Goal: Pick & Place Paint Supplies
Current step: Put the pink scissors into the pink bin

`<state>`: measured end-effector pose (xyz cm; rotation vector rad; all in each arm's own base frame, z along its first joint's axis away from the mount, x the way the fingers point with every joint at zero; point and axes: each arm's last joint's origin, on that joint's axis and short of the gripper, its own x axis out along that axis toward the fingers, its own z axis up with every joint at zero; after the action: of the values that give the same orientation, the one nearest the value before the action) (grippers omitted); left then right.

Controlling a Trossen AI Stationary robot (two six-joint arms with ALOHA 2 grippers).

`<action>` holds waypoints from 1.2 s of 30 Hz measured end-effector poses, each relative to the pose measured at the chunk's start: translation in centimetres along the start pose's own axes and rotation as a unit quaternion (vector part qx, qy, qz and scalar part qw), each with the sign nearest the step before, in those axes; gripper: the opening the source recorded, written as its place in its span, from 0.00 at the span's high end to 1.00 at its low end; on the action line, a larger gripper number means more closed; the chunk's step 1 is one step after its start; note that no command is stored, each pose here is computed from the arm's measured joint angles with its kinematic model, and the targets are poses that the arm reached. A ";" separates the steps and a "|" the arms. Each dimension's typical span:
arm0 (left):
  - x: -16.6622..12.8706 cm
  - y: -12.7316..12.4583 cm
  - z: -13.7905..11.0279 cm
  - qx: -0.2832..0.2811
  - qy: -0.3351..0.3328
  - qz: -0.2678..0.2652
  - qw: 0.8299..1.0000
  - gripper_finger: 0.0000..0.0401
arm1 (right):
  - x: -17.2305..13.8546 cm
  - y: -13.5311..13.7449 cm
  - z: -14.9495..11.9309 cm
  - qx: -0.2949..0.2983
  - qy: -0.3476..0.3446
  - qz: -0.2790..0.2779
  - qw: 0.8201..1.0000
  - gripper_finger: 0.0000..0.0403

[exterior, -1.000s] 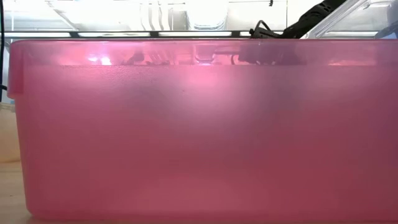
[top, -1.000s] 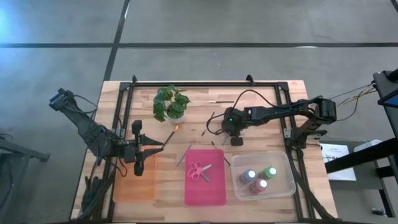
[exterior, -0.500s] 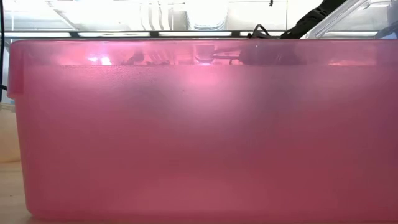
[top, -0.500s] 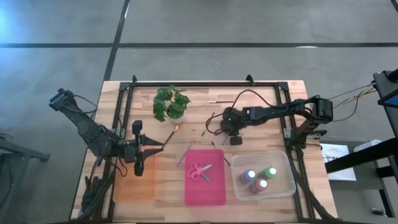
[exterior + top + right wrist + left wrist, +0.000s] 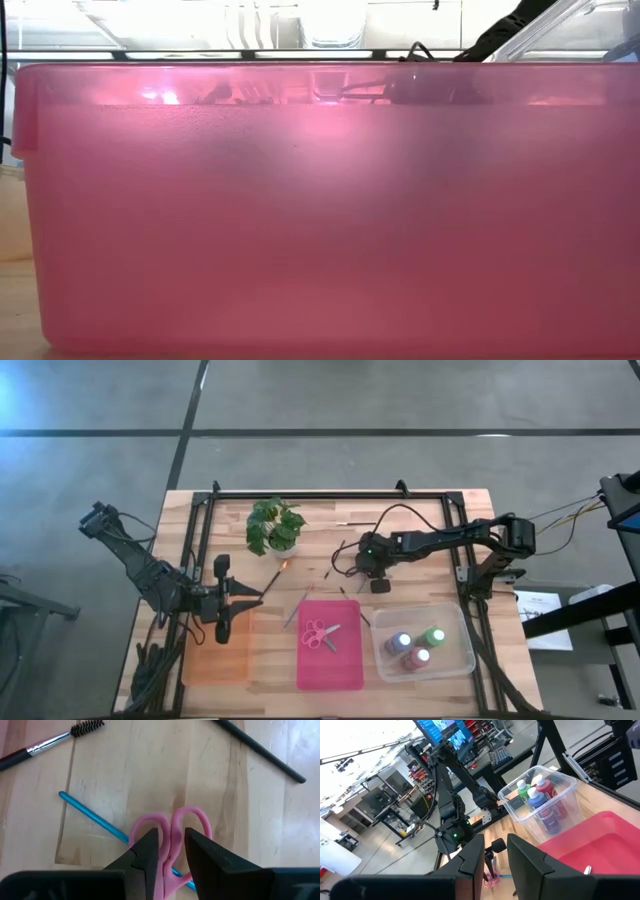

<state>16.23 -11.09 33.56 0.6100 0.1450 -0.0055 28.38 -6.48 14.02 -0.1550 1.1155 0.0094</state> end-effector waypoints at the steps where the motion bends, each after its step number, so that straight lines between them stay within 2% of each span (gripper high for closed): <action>1: 0.0 0.0 0.0 0.000 -0.001 -0.002 1.000 0.77 | 0.0 0.0 0.0 0.000 0.001 0.000 1.000 0.78; 10: 0.0 -0.1 0.0 0.001 -0.005 -0.010 1.000 0.77 | 0.2 -0.4 -0.2 0.007 0.001 0.001 1.000 0.78; 19: 0.0 -0.1 0.0 0.002 -0.006 -0.015 1.000 0.77 | 2.2 -0.7 -1.0 0.021 0.024 0.036 0.999 0.78; 25: 0.0 -0.1 0.0 0.002 -0.006 -0.014 1.000 0.77 | 2.1 -0.8 -1.1 0.029 0.023 0.043 0.998 0.78; 31: 0.0 -0.1 0.0 0.002 -0.008 -0.018 1.000 0.77 | 2.1 -0.8 -1.2 0.030 0.027 0.044 0.998 0.90; 36: 0.0 -0.1 0.0 0.001 -0.010 -0.021 1.000 0.77 | 2.1 -0.8 -1.2 0.029 0.028 0.042 0.998 0.90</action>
<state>16.23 -11.20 33.53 0.6092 0.1387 -0.0526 28.31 -7.59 11.69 -0.0556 1.1769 0.0483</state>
